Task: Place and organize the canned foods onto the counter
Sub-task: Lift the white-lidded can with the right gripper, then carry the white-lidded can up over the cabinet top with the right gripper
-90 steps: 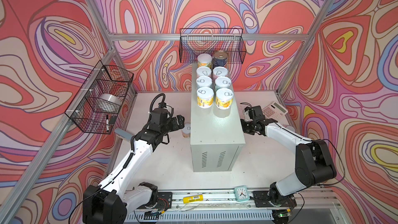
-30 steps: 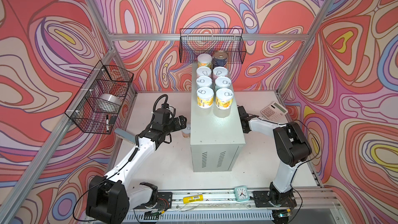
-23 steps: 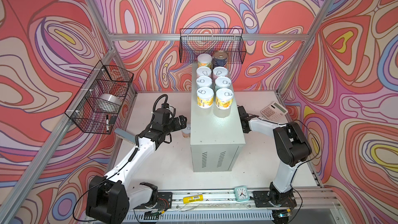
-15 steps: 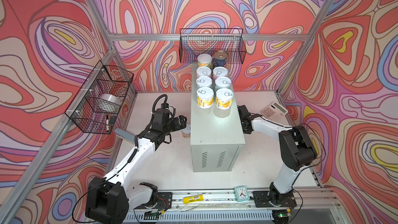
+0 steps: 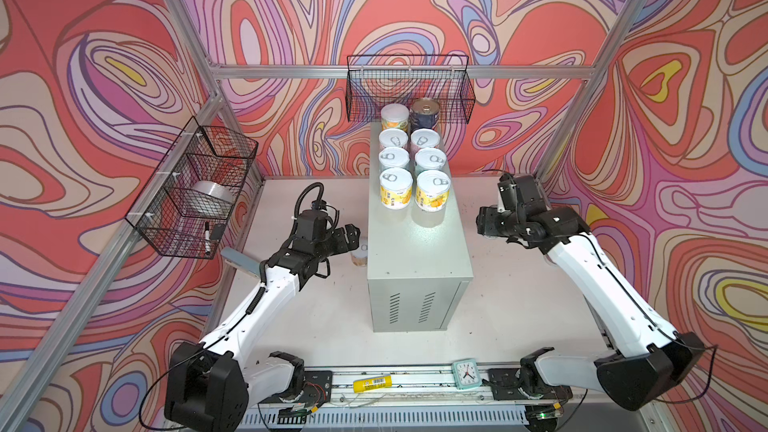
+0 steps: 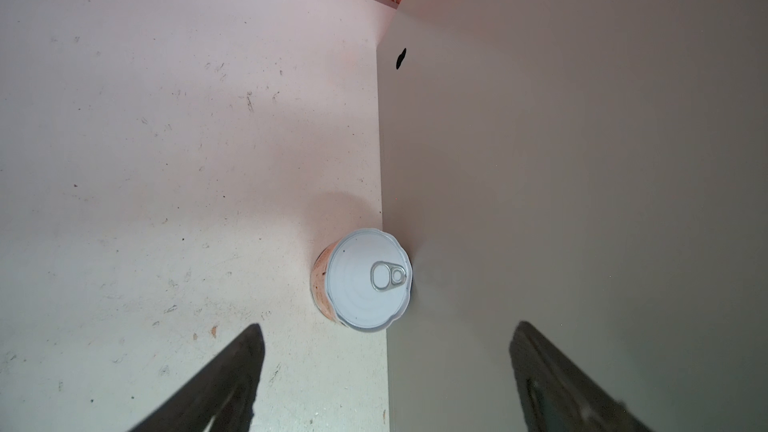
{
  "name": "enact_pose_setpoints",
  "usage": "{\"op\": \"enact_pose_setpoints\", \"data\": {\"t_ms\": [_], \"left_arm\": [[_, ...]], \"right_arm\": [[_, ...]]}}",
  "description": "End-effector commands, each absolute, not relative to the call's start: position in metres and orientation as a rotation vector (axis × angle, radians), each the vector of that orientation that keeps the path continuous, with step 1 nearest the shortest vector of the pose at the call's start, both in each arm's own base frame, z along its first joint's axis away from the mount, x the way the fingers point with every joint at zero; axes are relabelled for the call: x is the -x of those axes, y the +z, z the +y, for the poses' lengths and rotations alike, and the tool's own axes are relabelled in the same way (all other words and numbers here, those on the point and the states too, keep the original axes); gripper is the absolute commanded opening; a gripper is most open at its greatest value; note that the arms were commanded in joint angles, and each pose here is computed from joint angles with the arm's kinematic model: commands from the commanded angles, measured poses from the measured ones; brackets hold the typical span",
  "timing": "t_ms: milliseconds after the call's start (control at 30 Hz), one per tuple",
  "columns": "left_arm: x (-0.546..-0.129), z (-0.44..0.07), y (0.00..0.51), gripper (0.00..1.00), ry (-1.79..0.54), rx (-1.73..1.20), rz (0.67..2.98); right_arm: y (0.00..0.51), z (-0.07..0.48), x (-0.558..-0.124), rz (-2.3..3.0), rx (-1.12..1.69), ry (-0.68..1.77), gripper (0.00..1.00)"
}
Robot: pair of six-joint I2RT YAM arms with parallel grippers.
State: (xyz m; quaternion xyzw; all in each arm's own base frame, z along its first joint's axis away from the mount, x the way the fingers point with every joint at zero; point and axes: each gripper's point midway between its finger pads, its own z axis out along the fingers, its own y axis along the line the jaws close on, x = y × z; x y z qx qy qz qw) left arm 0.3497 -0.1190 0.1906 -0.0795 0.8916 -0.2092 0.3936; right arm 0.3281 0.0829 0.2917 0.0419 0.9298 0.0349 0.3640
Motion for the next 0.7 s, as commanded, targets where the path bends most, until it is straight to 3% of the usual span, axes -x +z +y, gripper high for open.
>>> {"op": "enact_pose_setpoints", "data": {"t_ms": [0,333,667], "left_arm": [[-0.349,-0.116,0.196,0.92,-0.519,0.2,2.253],[-0.343,-0.122,0.2,0.92,-0.536,0.164,2.265],[-0.343,-0.129,0.198,0.92,-0.522,0.14,2.275]], "right_arm": [[0.334,0.078,-0.301,2.342,-0.046,0.077,0.0],[0.411,0.131,-0.267,2.231,0.2,0.251,0.0],[0.425,0.188,-0.251,2.224,0.376,0.283,0.0]]}}
